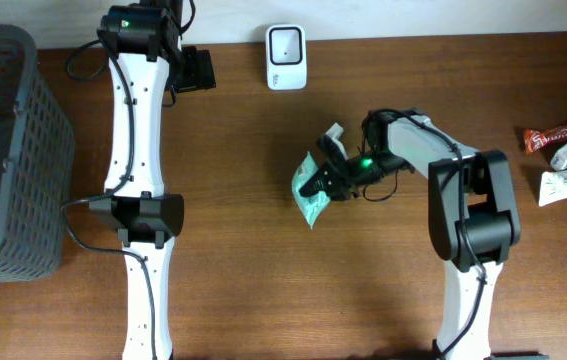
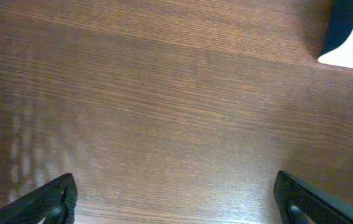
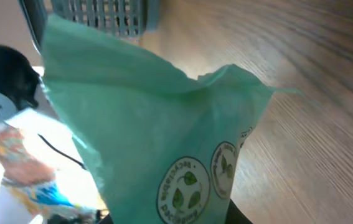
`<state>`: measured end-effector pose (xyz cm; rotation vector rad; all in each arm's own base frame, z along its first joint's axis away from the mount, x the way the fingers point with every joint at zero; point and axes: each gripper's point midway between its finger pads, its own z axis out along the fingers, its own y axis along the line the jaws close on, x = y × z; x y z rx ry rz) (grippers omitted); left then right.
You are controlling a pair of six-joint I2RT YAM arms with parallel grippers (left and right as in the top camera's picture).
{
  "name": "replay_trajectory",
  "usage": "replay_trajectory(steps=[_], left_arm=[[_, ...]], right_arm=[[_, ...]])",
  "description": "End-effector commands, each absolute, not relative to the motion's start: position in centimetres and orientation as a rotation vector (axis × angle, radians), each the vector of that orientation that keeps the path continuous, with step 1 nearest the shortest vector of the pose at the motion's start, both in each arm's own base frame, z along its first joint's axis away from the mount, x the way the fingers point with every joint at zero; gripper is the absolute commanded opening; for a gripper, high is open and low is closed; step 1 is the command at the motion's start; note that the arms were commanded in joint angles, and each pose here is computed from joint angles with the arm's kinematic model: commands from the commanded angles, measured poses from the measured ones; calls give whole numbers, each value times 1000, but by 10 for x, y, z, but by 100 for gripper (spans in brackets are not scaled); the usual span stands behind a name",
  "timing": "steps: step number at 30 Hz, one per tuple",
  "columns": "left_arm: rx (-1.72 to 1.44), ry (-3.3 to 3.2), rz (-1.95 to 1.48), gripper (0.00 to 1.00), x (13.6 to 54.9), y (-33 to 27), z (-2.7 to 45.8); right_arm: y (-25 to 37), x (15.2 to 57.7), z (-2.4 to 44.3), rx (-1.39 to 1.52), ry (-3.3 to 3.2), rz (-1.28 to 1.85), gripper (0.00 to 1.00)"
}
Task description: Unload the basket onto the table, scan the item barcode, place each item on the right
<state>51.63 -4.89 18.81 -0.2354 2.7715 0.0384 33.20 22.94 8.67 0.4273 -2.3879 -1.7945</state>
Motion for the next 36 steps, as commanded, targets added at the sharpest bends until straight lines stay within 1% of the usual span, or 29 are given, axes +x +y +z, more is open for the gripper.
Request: replay_trajectory(steps=[1, 3, 5, 7, 8, 10, 14, 15, 16, 17, 20, 22, 24, 25, 28, 29, 30, 31, 34, 35, 36], left_arm=[[-230, 2783, 35, 99, 517, -47, 183], [-230, 2783, 35, 99, 517, -47, 183], [-230, 2783, 35, 99, 517, -47, 183], [-231, 2783, 36, 99, 517, -47, 183], [-230, 2783, 35, 99, 517, -47, 183], [-230, 2783, 36, 99, 517, -47, 183], [-230, 2783, 35, 99, 517, -47, 183], [-230, 2783, 36, 99, 517, -47, 183], [-230, 2783, 35, 99, 517, -47, 183], [-230, 2783, 36, 99, 517, -47, 183], [-230, 2783, 35, 99, 517, -47, 183], [-230, 2783, 35, 99, 517, -47, 183], [-230, 2783, 36, 99, 517, -47, 183], [-230, 2783, 35, 99, 517, -47, 183], [-230, 2783, 35, 99, 517, -47, 183], [-230, 2783, 35, 99, 517, -47, 183], [-230, 2783, 35, 99, 517, -47, 183], [-230, 2783, 36, 99, 517, -47, 183], [-230, 2783, 36, 99, 517, -47, 183], [-230, 2783, 36, 99, 517, -47, 183], [-230, 2783, 35, 99, 517, -47, 183]], right_arm=[[235, 326, 86, 572, -2394, -1820, 19], [234, 328, 86, 553, -2400, -1806, 12], [230, 331, 79, 489, -2443, -1687, 11], [213, 342, 58, 352, -2594, -1332, 4], [199, 351, 48, 270, -2691, -1106, 4], [174, 370, 47, 193, -2851, -753, 4], [125, 405, 78, 85, -3083, -124, 6], [108, 413, 86, 22, -3130, 65, 8], [97, 418, 92, -25, -3163, 222, 15], [88, 422, 95, -67, -3181, 349, 17], [78, 424, 91, -115, -3190, 550, 18], [87, 422, 77, -78, -3183, 556, 18], [99, 419, 62, -42, -3186, 531, 23], [107, 415, 55, -20, -3183, 503, 27], [135, 404, 46, 58, -3178, 417, 47], [143, 403, 46, 86, -3184, 416, 59], [149, 403, 48, 108, -3194, 415, 69], [155, 403, 51, 127, -3205, 411, 73], [161, 407, 64, 135, -3223, 399, 76], [159, 410, 72, 120, -3231, 393, 85], [156, 414, 79, 100, -3238, 381, 87]])
